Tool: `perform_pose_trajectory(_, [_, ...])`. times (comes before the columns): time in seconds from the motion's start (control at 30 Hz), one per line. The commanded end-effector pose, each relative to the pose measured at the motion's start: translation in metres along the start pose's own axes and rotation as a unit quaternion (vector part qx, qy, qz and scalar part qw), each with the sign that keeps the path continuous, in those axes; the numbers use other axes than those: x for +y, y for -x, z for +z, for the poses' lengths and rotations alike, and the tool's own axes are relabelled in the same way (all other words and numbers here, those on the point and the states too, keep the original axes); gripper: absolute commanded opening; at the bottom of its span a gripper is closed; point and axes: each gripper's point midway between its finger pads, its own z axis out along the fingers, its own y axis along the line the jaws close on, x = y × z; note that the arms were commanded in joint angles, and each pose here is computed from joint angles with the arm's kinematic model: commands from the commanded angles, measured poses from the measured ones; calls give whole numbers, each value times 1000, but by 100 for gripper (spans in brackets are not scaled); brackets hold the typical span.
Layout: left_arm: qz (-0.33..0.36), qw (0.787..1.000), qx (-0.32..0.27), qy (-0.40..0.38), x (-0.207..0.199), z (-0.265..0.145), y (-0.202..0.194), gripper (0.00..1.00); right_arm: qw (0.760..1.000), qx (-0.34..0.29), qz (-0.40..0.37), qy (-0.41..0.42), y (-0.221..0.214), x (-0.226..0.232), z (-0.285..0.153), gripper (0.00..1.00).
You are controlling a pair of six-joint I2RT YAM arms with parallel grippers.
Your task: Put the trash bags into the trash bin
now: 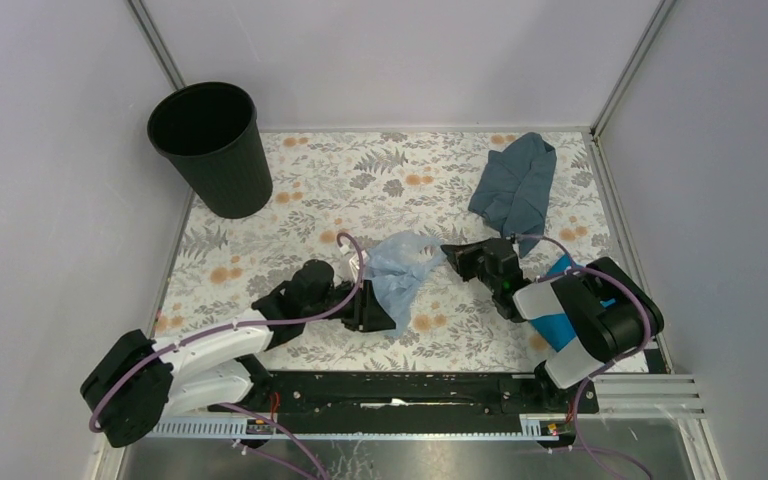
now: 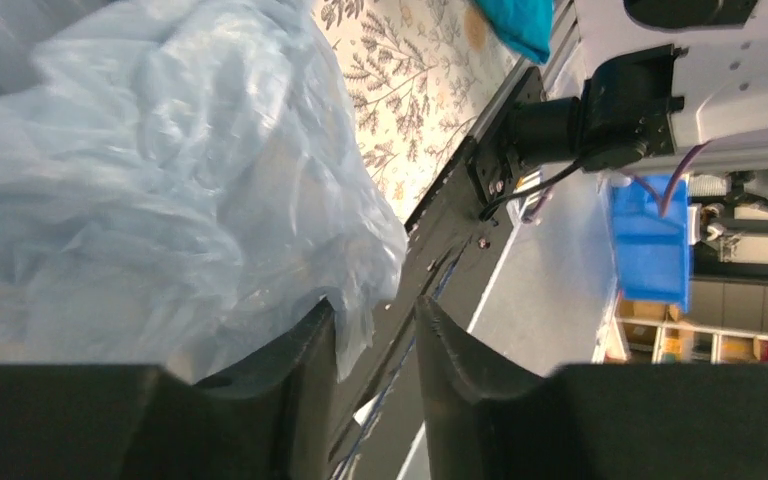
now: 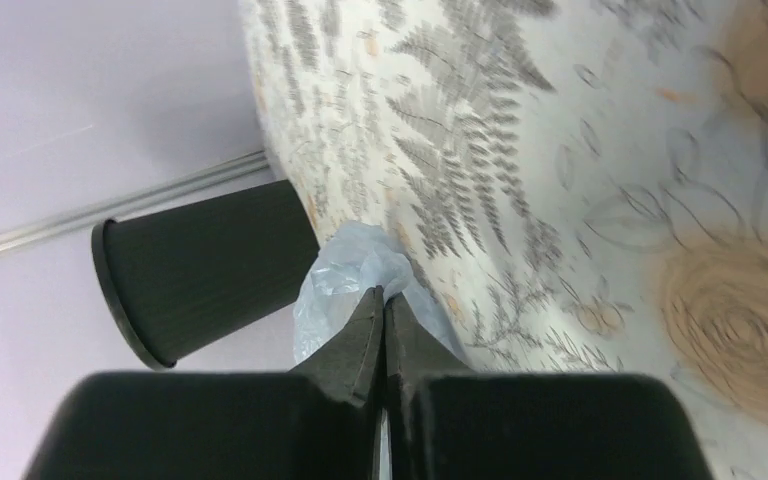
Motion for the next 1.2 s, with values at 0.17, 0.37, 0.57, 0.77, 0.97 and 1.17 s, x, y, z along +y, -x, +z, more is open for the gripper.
perform_pose_trajectory(0.17, [88, 987, -128, 40, -63, -57, 85, 86, 954, 50, -226, 193, -14, 55, -32, 0])
perform_pose_trajectory(0.37, [79, 975, -200, 50, -85, -76, 150, 81, 925, 69, -306, 213, -24, 60, -47, 0])
perform_pose_trajectory(0.57, [68, 977, -169, 110, -36, -30, 162, 54, 911, 84, -330, 231, -31, 73, -51, 0])
perform_pose_trajectory(0.77, [39, 984, -86, 153, 37, 26, 128, 32, 899, 89, -346, 252, -35, 97, -54, 0])
perform_pose_trajectory(0.97, [10, 982, -45, 182, 83, 46, 91, 24, 869, 81, -378, 308, -42, 166, -77, 0])
perform_pose_trajectory(1.17, [23, 984, -45, 171, 76, 48, 98, 25, 859, 98, -421, 274, -44, 163, -92, 0])
